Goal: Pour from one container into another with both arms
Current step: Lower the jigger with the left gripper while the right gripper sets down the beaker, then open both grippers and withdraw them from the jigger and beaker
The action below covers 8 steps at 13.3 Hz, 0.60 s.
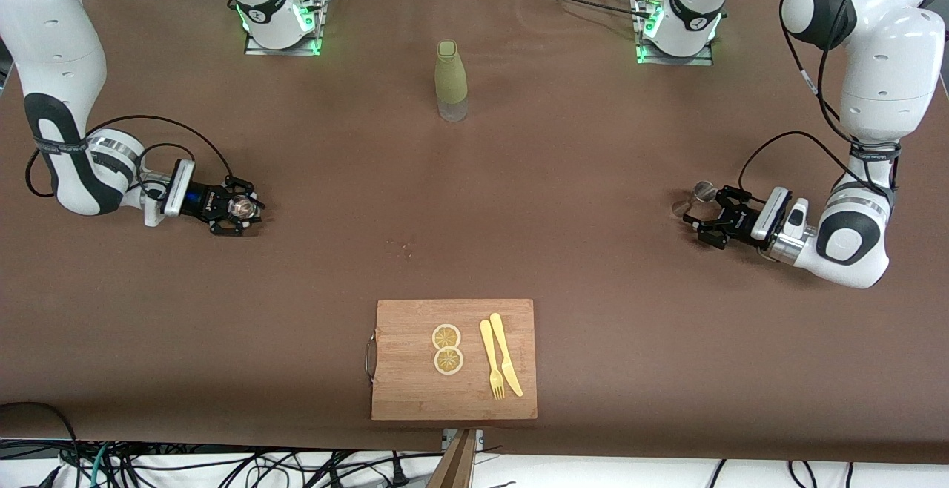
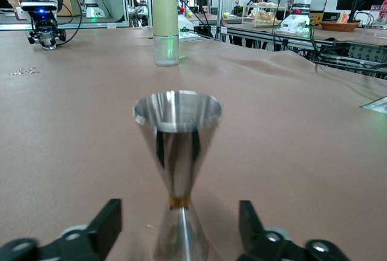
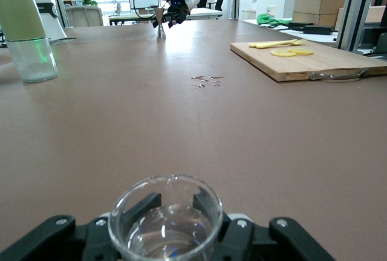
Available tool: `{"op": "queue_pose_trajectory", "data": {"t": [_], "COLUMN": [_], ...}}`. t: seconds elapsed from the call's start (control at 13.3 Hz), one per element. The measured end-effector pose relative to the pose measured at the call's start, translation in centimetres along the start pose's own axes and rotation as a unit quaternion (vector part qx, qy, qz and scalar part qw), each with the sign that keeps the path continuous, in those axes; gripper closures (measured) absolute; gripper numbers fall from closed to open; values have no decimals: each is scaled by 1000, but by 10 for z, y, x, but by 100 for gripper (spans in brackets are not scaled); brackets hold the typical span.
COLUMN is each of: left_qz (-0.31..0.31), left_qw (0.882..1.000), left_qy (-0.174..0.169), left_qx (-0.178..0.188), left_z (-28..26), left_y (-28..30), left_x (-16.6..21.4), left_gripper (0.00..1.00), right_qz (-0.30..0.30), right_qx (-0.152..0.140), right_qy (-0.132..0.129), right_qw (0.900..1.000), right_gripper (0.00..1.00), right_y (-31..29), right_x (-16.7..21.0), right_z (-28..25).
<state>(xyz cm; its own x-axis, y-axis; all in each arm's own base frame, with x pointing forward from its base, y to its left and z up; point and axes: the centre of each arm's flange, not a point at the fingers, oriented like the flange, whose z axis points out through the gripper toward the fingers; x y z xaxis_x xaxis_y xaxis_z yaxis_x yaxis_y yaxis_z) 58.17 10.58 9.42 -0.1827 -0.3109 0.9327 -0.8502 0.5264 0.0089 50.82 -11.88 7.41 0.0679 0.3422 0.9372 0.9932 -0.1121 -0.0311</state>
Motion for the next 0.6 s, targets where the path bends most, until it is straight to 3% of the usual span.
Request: {"op": "queue_pose_trajectory", "data": {"t": [0.08,0.15,0.3,0.6], "left_qz": [-3,-6,1,45], "left_qw": [1000,1000,998,978], "left_qy": [-7,-18,-59,-200], "left_qx": [3,8,26,38], "left_z": [-8,-19,-48,-119], "left_y": [3,8,7,-10], "left_x": [-1,-1,10,84], "left_gripper": [1,0,0,0], "right_qz": [-1,-1,-1,-5], "right_qx": [0,0,-1,-4], "right_qy": [-2,-3,-5,-8], "right_qw": [1000,1000,1000,1000], "right_gripper": [62,60,41,0], "right_y": [1,1,1,8], "right_x": [0,0,0,3], "right_z": [0,0,0,-5]}}
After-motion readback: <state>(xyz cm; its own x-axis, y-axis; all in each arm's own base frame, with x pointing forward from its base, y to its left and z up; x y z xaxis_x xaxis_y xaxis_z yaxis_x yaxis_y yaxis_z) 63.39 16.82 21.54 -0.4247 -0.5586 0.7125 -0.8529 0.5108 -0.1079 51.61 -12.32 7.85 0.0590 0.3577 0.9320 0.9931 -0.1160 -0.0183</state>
